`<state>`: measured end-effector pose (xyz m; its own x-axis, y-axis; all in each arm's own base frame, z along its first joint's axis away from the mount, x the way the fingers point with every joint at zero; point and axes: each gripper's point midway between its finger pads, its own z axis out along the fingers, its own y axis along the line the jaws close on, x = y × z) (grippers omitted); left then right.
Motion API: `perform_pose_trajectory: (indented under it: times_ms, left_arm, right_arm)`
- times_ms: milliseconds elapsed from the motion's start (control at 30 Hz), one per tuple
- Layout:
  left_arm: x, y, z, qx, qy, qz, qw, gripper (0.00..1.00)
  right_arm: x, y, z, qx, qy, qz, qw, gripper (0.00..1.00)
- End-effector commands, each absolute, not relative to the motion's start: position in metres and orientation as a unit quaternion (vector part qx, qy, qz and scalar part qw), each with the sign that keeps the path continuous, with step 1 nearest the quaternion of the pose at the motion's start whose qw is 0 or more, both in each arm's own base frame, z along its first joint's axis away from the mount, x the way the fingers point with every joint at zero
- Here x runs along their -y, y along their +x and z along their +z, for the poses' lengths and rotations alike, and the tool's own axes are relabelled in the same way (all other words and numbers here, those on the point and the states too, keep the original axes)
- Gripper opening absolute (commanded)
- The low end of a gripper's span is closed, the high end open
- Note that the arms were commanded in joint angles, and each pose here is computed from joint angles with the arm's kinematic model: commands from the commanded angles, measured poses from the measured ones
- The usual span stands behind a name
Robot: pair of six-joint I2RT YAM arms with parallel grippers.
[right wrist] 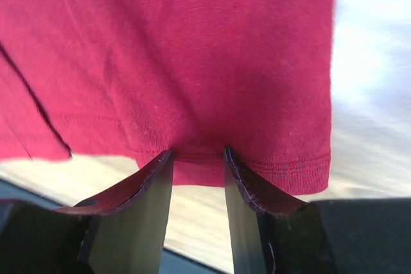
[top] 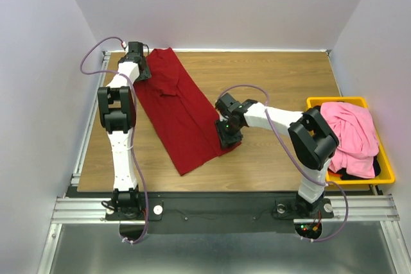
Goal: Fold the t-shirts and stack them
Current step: Fold the tshirt
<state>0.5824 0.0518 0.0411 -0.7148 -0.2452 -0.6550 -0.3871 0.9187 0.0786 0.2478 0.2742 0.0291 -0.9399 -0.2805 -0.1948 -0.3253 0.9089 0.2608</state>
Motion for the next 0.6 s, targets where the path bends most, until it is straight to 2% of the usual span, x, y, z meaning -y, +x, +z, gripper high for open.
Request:
perform_pose_trajectory:
  times_ms: [0,133,200,233,267,300,333,367,400,433,567]
  left_arm:
    - [-0.069,0.593,0.052,-0.912,-0.171,0.128,0.351,0.75]
    - [-0.063,0.599,0.085,-0.901,-0.178,0.106,0.380,0.78]
    - [-0.058,0.593,0.122,-0.892,-0.185,0.090,0.402,0.81]
    - [-0.054,0.582,0.122,-0.896,-0.186,0.085,0.394,0.82]
    - [-0.054,0.573,0.131,-0.894,-0.191,0.090,0.396,0.89]
    - [-0.053,0.561,0.168,-0.879,-0.209,0.083,0.421,0.94]
    - [-0.048,0.539,0.157,-0.887,-0.212,0.083,0.401,0.99]
    - [-0.043,0.527,0.163,-0.886,-0.218,0.078,0.402,0.99]
    - [-0.041,0.508,0.197,-0.871,-0.233,0.062,0.428,0.99]
    - [-0.038,0.482,0.176,-0.883,-0.236,0.066,0.400,0.99]
    - [0.009,0.403,0.169,-0.894,-0.232,0.023,0.382,0.99]
  right_arm:
    - [-0.285,0.223,0.035,-0.977,-0.138,0.157,0.044,0.43]
    - [-0.298,0.248,0.071,-0.968,-0.146,0.173,0.104,0.47]
    - [-0.298,0.258,0.088,-0.963,-0.155,0.174,0.134,0.48]
    - [-0.294,0.268,0.099,-0.962,-0.151,0.174,0.148,0.49]
    - [-0.291,0.271,0.104,-0.961,-0.150,0.177,0.152,0.51]
    - [-0.281,0.279,0.112,-0.959,-0.146,0.182,0.162,0.55]
    - [-0.276,0.282,0.115,-0.958,-0.145,0.188,0.164,0.59]
    - [-0.269,0.286,0.116,-0.957,-0.143,0.188,0.167,0.60]
    - [-0.261,0.290,0.117,-0.956,-0.149,0.184,0.172,0.61]
    - [-0.249,0.295,0.119,-0.956,-0.140,0.187,0.175,0.62]
    - [-0.229,0.305,0.126,-0.955,-0.123,0.200,0.181,0.71]
